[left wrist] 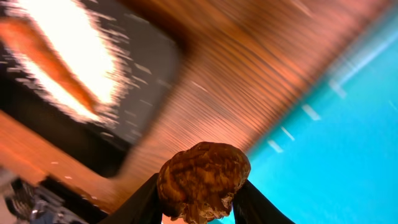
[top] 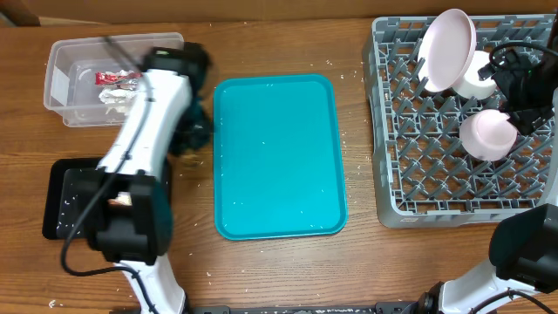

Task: Sort waste into correct bins and load items into the dishwasher
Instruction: 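Carry the scrap with the left gripper and release it on the black tray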

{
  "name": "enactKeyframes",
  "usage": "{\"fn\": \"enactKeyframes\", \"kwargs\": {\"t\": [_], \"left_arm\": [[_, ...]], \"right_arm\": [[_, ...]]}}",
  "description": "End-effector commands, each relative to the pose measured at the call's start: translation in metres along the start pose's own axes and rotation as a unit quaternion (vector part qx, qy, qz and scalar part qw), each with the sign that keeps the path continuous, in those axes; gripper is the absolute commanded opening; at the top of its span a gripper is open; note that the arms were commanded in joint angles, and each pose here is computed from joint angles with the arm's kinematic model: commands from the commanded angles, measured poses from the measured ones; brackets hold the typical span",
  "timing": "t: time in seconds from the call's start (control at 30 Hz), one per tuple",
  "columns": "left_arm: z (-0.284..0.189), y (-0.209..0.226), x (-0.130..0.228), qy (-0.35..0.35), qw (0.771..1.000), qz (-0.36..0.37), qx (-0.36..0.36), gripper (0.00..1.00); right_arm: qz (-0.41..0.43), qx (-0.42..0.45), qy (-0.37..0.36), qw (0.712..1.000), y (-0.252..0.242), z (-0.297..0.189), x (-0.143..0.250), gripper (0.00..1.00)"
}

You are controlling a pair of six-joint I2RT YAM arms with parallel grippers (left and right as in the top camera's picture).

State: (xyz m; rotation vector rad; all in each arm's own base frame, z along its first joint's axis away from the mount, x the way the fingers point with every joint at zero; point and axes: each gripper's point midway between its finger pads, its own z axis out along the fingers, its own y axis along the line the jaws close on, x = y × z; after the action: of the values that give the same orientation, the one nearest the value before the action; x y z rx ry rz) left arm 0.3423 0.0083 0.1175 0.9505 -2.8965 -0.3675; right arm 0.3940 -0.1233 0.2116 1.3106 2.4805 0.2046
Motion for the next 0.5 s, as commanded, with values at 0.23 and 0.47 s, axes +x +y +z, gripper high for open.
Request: {"fn": "enactKeyframes", "kwargs": {"t": [0.23,0.47], "left_arm": [[0.043,0.123,-0.064,0.011,0.981,-0.193,-0.003,0.38],[0.096,0.119,-0.073,0.016,0.97,-0.238,0.058,0.39]], "right_arm": [[0.0,-0.013,-0.017,1.0,0.005,-0.013,-0.004,1.0],[0.0,-0.013,-0.017,1.0,0.005,-0.013,-0.004,1.0]]}}
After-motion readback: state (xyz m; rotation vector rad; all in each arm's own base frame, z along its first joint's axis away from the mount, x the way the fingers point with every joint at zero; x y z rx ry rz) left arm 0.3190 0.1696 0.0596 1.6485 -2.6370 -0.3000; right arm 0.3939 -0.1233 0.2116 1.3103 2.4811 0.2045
